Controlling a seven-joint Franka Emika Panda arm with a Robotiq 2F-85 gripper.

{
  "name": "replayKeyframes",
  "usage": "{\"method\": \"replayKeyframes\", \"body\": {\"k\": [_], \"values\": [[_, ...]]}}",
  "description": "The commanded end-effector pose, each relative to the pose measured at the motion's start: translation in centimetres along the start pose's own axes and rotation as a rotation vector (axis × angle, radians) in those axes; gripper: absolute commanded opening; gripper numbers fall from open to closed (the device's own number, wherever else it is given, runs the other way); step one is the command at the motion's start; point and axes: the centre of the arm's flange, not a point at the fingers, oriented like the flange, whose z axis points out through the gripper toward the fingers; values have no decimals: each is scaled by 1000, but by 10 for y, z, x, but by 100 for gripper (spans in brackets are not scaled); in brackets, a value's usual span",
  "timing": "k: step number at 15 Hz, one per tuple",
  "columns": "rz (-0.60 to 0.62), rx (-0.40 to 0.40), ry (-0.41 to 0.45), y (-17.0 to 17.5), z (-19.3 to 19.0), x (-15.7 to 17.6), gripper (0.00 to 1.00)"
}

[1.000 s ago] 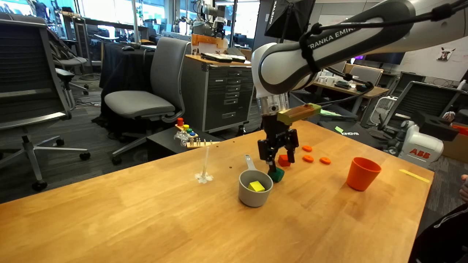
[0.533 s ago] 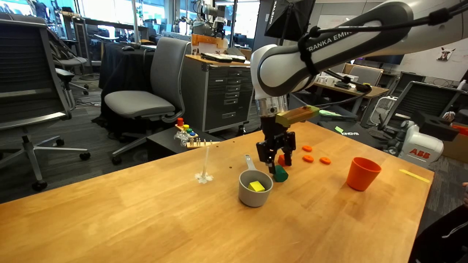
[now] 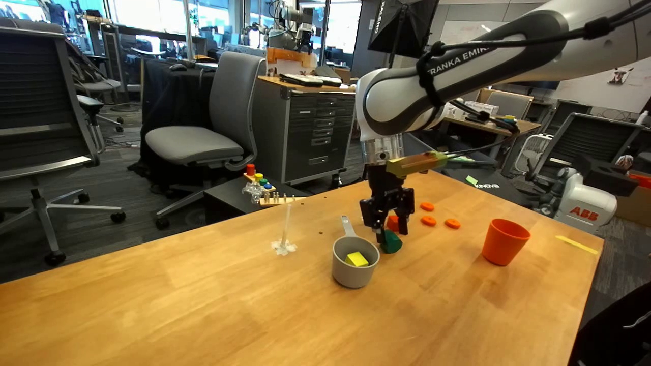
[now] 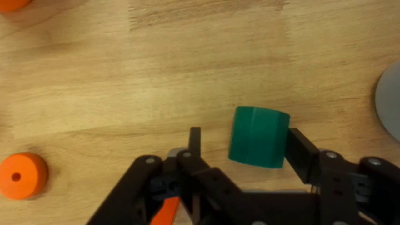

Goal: Put the yellow, green and orange objects in the scoop

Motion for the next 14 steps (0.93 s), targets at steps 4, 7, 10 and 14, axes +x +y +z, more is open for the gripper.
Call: {"method": "replayKeyframes", "body": {"k": [4, 7, 10, 14], "values": [[53, 153, 9, 27, -14, -12, 17], [68, 205, 37, 36, -33, -20, 17], [34, 218, 94, 21, -75, -36, 17], [-64, 245, 150, -25, -117, -58, 17]]}}
